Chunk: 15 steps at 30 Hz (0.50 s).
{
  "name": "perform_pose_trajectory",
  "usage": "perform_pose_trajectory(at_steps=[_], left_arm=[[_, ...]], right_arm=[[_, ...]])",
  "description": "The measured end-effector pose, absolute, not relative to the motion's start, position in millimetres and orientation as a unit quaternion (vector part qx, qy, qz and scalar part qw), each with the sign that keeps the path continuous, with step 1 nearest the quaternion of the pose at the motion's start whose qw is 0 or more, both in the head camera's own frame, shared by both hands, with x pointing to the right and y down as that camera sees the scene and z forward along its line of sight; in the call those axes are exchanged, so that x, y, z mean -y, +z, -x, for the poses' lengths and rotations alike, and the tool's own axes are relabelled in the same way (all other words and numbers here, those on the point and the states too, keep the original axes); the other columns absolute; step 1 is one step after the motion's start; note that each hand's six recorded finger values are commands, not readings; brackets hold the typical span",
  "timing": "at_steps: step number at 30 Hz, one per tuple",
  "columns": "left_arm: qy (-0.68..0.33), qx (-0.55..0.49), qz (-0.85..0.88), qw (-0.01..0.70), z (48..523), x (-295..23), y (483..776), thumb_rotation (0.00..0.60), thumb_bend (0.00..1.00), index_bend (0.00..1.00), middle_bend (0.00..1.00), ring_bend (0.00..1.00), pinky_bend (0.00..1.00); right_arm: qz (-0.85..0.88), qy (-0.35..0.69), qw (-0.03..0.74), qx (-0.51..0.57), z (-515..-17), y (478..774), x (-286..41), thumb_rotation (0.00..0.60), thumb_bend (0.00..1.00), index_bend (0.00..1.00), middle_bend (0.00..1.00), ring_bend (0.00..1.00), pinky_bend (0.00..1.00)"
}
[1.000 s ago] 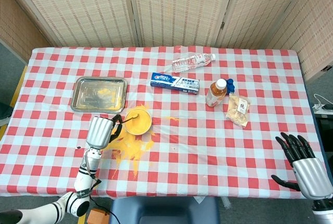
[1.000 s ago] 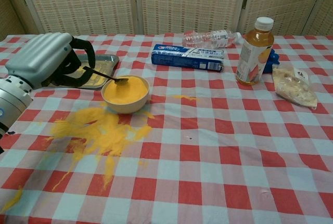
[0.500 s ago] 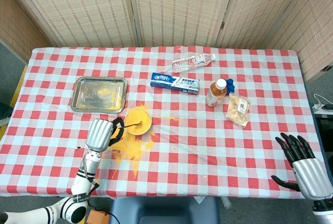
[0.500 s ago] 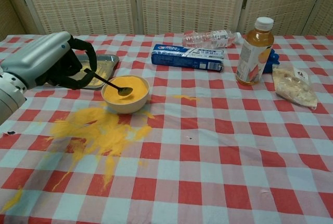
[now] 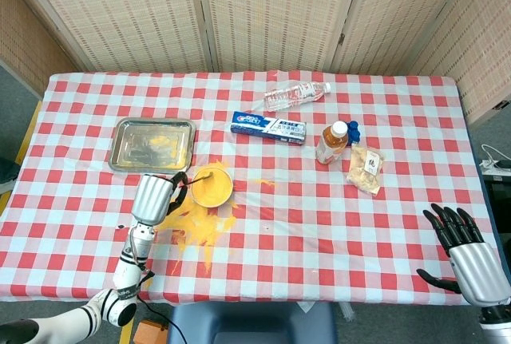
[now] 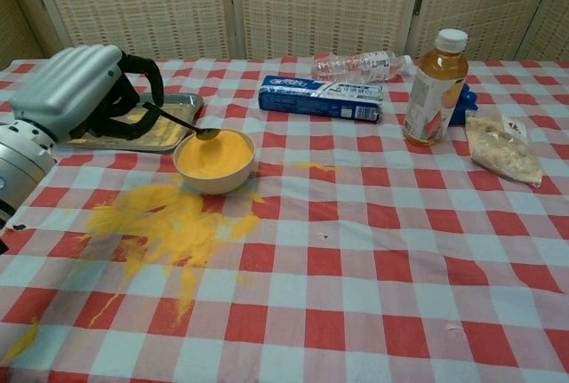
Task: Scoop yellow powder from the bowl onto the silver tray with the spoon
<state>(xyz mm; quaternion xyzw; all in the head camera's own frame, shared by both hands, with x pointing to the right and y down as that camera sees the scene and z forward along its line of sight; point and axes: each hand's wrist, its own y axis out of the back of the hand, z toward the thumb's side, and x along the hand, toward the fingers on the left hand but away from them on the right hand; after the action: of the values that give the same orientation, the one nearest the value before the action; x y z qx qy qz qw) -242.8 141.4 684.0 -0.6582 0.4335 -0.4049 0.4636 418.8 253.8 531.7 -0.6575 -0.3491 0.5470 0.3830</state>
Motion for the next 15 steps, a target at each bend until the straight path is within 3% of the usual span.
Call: perform_pose_trajectory(at_steps=[15], left_arm=[[-0.428,-0.417,0.711,0.371,238,-156,687,0.600,0.65,0.86,1.00,1.00,1.00]], right_arm=[[0.663,0.540,0.387,0.346,-415,529,-257,0.527,0.00,0.00,0.00,0.00,0.00]])
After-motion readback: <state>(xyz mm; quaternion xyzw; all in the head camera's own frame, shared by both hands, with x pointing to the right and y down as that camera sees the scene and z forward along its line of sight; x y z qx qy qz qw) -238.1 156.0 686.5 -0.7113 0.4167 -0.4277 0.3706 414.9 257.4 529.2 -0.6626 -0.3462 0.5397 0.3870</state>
